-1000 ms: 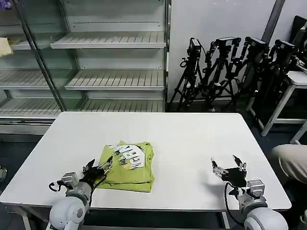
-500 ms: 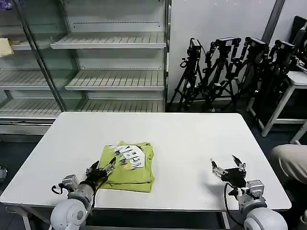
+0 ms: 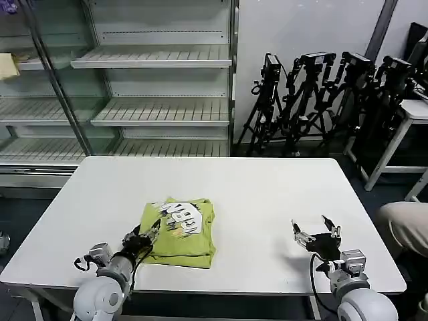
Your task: Fold and organize the clothes.
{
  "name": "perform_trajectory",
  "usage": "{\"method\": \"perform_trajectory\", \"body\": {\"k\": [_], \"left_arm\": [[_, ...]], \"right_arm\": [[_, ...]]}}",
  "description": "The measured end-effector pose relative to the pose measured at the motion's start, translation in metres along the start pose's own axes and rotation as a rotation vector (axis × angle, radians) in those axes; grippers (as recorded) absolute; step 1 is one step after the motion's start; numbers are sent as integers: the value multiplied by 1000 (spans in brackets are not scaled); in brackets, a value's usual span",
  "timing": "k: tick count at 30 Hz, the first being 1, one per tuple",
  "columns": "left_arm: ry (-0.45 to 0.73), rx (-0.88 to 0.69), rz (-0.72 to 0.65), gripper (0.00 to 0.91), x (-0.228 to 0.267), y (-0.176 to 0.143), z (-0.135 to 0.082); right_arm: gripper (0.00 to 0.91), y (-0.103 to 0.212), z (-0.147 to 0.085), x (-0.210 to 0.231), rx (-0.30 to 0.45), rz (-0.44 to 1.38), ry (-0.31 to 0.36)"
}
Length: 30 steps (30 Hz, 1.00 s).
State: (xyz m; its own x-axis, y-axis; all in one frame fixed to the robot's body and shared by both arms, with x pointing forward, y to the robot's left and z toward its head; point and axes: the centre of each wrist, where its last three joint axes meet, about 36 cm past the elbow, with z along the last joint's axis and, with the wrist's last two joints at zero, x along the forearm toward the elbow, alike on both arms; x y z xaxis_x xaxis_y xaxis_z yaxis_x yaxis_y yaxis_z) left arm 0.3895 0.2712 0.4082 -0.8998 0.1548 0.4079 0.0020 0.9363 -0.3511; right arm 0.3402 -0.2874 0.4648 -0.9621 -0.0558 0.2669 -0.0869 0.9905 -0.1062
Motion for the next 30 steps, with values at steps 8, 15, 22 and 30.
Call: {"method": "perform_trajectory", "body": {"k": [8,15,22,30], "left_arm": [[3,-3,-2,20,-6,-5,3],[4,-24,-16,10,-5,-3,4],[-15,-57,-25,10,-3,3,1],[-44,-143,-61,10,7,25,-22]], "right_arm": [[907,-1,2,-1,2,1,5],[907,-1,0,-1,3,-1,-1],[907,-2,0,-2,2,-2,-3],[907,-1,-3,-6,3,-10,-10]]}}
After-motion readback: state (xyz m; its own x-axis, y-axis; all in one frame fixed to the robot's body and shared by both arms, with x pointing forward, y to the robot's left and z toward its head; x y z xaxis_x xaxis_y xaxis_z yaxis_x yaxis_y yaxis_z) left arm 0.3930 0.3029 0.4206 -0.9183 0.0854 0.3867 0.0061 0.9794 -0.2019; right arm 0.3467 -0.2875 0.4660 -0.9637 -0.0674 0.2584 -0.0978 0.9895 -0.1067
